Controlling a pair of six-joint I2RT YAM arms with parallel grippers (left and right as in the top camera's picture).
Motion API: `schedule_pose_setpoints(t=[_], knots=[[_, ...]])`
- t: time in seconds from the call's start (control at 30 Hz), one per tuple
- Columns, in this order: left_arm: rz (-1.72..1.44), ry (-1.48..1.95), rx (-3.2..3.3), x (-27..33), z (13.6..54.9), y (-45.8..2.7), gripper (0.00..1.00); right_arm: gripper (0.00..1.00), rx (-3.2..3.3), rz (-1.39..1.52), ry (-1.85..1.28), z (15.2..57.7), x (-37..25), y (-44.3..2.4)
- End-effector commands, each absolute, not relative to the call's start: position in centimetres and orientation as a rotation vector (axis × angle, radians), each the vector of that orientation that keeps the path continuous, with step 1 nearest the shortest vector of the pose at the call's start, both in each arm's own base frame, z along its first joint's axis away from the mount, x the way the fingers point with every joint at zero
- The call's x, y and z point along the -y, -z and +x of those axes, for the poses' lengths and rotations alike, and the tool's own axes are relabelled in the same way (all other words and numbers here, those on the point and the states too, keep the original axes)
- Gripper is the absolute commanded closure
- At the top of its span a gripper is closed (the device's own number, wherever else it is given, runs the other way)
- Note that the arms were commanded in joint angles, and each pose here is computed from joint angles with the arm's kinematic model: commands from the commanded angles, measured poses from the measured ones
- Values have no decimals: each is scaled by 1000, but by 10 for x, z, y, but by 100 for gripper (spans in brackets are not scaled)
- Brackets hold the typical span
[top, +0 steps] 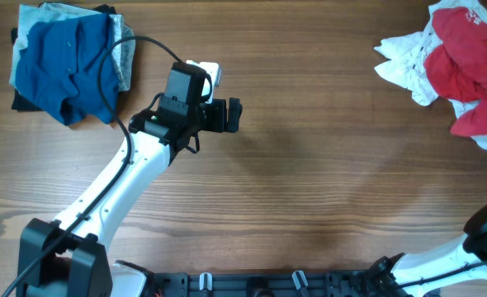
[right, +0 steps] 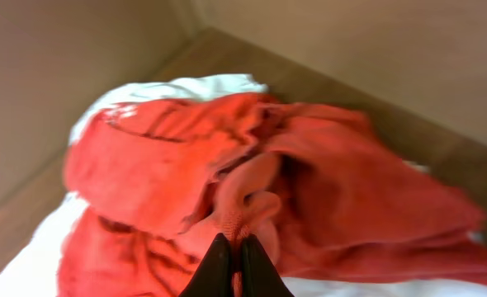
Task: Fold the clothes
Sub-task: 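Lower the right gripper onto the red shirt and close on it, then pull the red shirt with the right gripper to the table center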
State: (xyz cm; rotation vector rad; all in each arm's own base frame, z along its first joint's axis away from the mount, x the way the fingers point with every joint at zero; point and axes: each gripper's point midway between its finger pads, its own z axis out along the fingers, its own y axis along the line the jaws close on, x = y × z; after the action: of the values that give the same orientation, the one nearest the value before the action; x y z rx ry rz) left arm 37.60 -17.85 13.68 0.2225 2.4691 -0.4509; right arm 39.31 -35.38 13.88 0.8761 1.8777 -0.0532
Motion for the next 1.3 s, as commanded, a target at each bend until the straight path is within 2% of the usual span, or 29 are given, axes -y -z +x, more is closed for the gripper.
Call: schedule_pose_setpoints(t=[0.0,0.13,0.23,0.37,0.5,0.67,0.83,1.0,1.1,1.27], knots=[[223,454,-2414,182,386,-151,0,96,-1829,704,-173,424,305,-184],[221,473,-2331,185,395,-170,0,96,-1795,511,-328,450,239,-234],[175,430,-2253,173,407,-190,0,96,-1784,323,-459,466,162,-277],[89,368,-2203,143,415,-209,0,96,-1795,127,-590,470,61,-309],[-21,318,-2173,99,418,-224,0,96,-1854,-49,-779,460,-51,-312],[-140,254,-2169,51,416,-230,0,96,-1986,-246,-918,429,-156,-285],[-175,233,-2207,39,412,-222,0,96,-2095,-298,-942,406,-195,-264],[-150,264,-2216,47,410,-221,0,96,-2102,-337,-936,402,-200,-261],[-115,298,-2224,59,408,-220,0,94,-2083,-270,-852,417,-182,-263],[-58,325,-2247,81,405,-214,0,93,-2096,-29,-622,449,-109,-254]])
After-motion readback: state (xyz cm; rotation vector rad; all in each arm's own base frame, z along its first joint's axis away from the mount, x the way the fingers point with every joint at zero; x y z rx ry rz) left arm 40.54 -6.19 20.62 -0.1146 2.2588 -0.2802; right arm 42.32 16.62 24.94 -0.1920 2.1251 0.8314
